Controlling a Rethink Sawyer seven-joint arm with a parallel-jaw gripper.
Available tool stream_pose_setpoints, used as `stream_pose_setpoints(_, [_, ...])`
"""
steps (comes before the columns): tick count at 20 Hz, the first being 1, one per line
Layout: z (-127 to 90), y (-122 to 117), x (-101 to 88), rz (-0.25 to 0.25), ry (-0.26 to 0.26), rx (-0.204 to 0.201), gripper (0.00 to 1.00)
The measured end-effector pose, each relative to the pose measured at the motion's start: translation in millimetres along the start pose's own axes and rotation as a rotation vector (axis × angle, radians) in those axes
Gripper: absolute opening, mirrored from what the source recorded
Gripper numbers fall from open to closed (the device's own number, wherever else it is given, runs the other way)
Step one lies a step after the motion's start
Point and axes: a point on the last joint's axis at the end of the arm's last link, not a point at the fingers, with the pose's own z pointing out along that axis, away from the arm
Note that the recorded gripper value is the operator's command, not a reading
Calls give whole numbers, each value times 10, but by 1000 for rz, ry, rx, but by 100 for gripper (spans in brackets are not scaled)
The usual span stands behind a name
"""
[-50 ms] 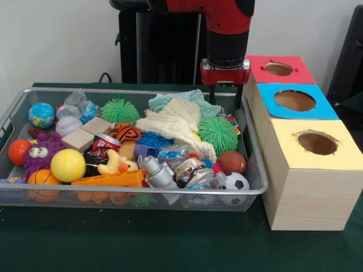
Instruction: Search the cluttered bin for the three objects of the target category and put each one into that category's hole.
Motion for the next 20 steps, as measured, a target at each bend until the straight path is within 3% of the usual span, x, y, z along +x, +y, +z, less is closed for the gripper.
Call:
stream_pose_setpoints(6, [76, -14, -77, 12, -2, -3, 100])
stream_pose_setpoints(14, [356, -124, -273, 42, -4, -17, 100])
stream_pose_setpoints(20, [442, -158, -309, 51, -3, -20, 100])
